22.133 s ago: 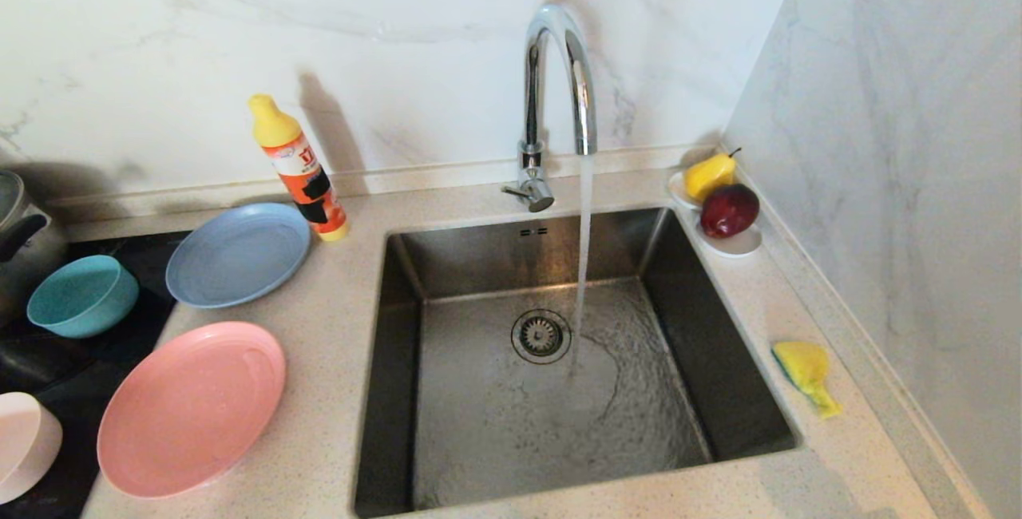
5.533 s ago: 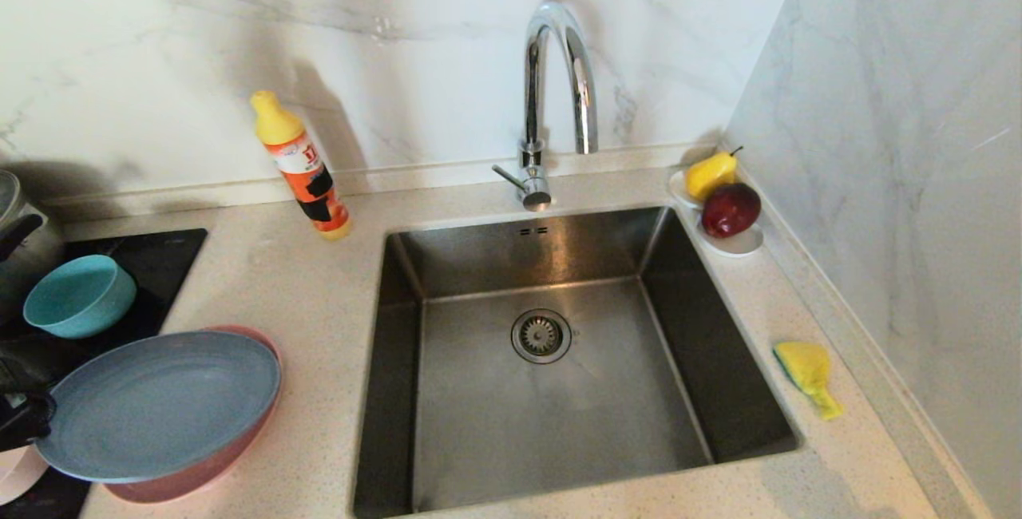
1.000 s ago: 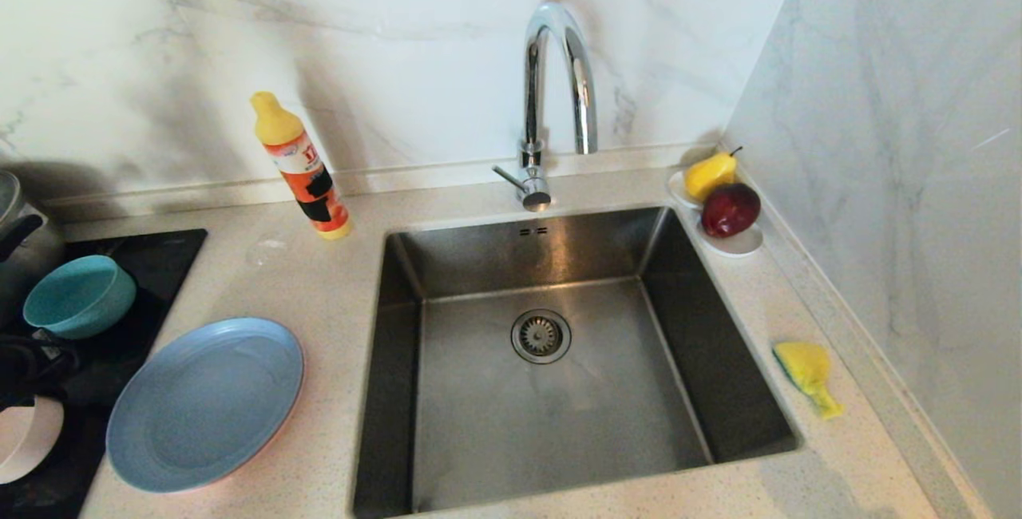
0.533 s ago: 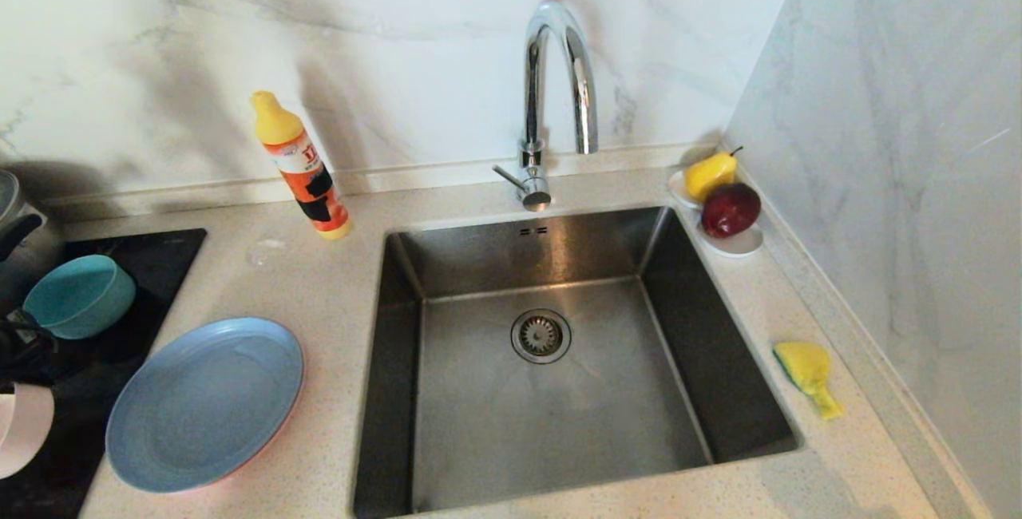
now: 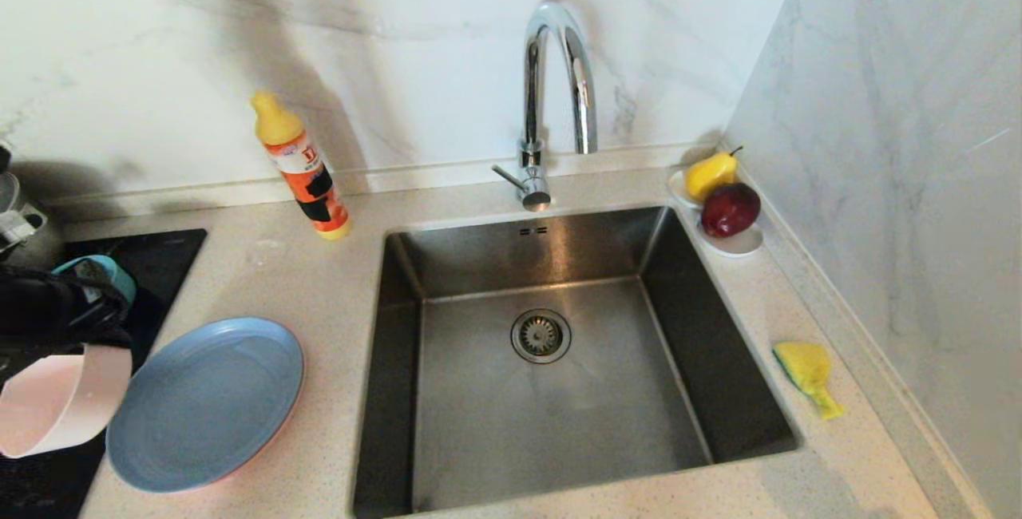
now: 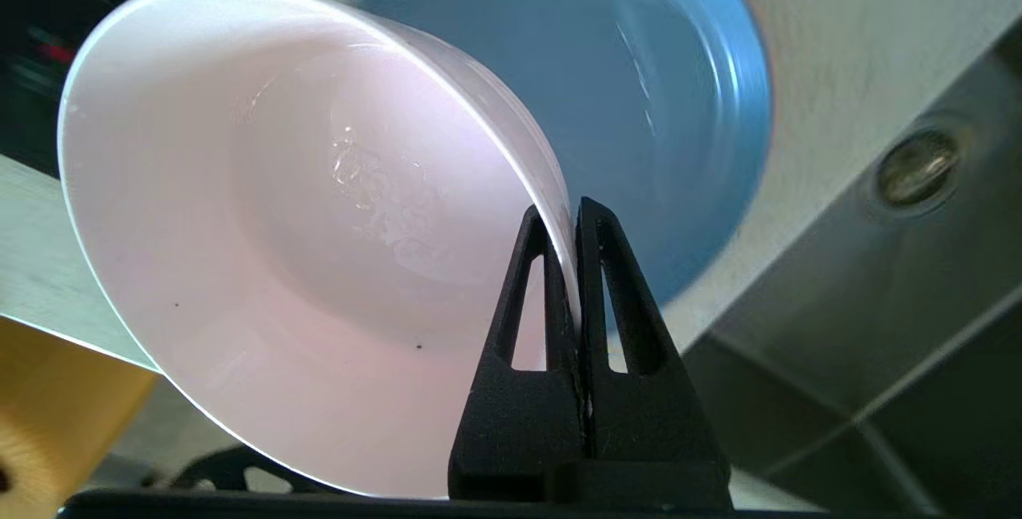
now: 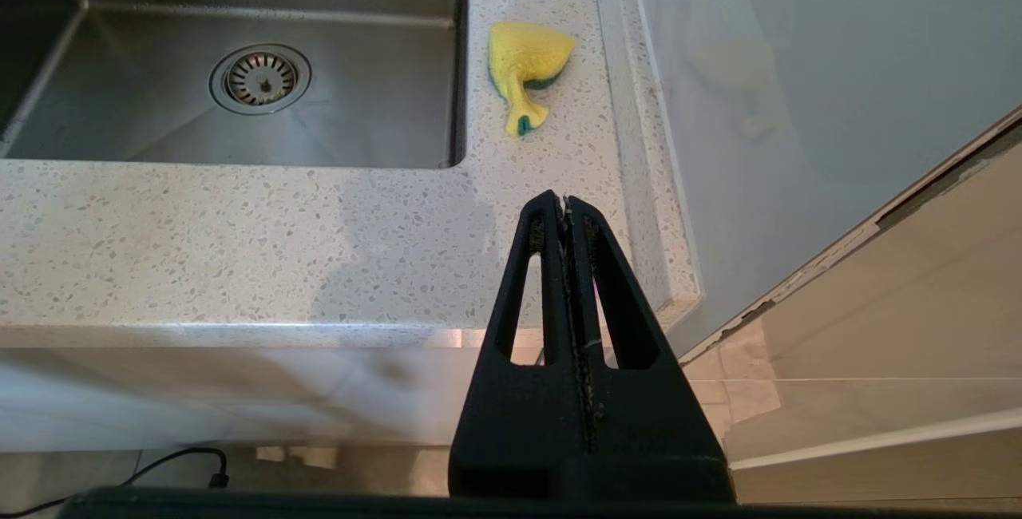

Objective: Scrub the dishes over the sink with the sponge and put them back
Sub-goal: Place the bowl on the plate

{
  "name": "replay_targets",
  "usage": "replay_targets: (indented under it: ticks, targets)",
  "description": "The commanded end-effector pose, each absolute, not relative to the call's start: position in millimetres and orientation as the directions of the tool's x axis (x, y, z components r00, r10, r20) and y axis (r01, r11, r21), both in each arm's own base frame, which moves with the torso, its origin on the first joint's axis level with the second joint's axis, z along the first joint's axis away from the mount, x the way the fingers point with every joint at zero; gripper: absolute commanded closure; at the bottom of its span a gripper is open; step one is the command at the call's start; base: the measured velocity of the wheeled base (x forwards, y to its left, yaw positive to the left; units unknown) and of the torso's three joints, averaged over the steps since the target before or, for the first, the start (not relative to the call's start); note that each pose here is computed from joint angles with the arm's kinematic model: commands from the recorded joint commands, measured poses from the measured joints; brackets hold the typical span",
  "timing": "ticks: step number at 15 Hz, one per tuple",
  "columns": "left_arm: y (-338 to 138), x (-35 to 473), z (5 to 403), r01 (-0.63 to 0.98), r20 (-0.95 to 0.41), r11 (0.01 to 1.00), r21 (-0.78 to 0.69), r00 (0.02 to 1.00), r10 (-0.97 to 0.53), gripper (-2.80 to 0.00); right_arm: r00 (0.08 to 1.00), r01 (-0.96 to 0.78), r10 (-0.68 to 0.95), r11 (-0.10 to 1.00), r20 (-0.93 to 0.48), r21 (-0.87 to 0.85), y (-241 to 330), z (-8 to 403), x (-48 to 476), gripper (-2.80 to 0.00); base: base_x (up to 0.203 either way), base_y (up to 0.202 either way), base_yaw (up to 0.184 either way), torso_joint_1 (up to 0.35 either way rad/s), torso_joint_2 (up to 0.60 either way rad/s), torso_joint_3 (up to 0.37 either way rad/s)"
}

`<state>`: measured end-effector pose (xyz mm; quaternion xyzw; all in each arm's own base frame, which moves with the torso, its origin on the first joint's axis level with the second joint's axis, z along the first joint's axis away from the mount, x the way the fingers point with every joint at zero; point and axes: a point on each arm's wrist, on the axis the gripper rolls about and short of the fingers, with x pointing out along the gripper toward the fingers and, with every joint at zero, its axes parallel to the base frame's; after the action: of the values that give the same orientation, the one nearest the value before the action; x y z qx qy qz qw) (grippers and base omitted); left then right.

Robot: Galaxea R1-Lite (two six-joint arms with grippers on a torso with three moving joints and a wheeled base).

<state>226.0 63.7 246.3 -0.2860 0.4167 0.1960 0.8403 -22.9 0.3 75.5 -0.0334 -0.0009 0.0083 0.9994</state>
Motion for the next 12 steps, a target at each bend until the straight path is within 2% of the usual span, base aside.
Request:
replay_targets:
  ticks: [1,6,11,12]
  targets:
    - [42,239,232,-0.556,-0.843,0.782,-0.28,0.532,0.076,0.0,1.0,-0.017,0.017,0.998,0.001,-0.067,0,75,-23,0.0,0.0,0.0,0.0,0.0,0.0,0.0]
    - [31,276,186,-0.564,-0.847,0.777,-0.28,0.525,0.077,0.0,1.0,-0.017,0.017,0.998,0.002,-0.066,0,75,-23,0.0,0.0,0.0,0.0,0.0,0.0,0.0]
    - [32,296,176,-0.574,-0.853,0.772,-0.273,0.516,0.082,0.0,1.0,-0.017,0.017,0.998,0.002,-0.067,0,75,-23,0.0,0.0,0.0,0.0,0.0,0.0,0.0]
    - [33,296,176,-0.577,-0.853,0.77,-0.272,0.516,0.084,-2.37,1.0,-0.016,0.016,0.998,0.002,-0.067,0,75,-23,0.0,0.0,0.0,0.0,0.0,0.0,0.0]
